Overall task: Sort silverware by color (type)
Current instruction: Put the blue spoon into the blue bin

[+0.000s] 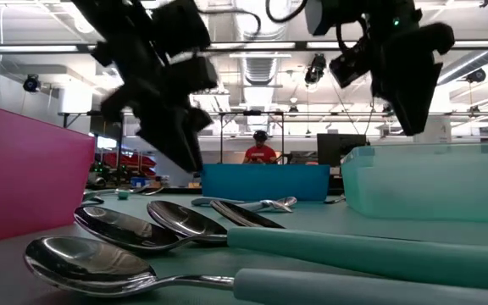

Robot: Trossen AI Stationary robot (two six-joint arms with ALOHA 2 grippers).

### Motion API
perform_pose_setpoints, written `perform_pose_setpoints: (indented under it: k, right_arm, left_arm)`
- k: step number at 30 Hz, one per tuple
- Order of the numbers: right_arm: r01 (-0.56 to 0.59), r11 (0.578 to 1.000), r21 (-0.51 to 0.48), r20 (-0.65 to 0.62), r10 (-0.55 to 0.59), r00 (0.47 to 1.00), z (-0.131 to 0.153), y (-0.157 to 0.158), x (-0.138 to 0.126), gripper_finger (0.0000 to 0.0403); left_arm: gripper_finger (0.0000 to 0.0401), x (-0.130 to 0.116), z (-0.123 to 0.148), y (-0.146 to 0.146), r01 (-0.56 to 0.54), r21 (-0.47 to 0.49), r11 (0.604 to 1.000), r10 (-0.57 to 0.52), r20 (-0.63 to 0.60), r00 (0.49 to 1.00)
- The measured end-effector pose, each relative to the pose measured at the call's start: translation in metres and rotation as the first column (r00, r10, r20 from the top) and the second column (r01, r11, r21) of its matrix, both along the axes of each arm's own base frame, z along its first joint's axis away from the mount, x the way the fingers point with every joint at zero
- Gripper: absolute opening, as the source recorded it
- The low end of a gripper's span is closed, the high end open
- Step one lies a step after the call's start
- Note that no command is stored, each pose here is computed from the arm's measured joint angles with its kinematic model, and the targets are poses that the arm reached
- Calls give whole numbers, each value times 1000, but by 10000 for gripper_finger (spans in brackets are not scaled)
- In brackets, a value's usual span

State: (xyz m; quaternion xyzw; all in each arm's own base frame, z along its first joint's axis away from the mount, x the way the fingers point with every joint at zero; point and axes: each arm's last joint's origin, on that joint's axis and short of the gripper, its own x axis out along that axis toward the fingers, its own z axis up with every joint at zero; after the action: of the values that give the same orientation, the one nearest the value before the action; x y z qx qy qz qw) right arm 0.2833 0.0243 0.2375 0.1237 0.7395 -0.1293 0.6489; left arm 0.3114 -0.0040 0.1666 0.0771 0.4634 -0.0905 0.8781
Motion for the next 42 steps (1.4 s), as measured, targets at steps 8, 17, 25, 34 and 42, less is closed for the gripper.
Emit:
perform_pose_setpoints:
  k: [8,17,25,34,42]
  right_arm:
    - [22,1000,-5,77,-21,997,18,-1,-9,204]
    - [13,1000,-8,100,-12,995,20,-1,-9,198]
    - [11,1000,-17,105,-9,994,20,-1,-8,198]
    - [9,1000,-18,104,-7,995,19,-1,-8,199]
    - [10,1000,-18,103,-8,995,20,-1,-8,199]
  left_arm:
    - [85,34,-22,13,14,33,999,-12,-46,999]
    - [85,41,-33,23,10,53,999,-7,-66,998]
    - [85,41,-30,28,21,85,996,-15,-62,998]
    - [84,39,-56,35,-25,46,999,33,-171,985]
    - [28,38,-59,35,-140,-13,990,135,-199,971]
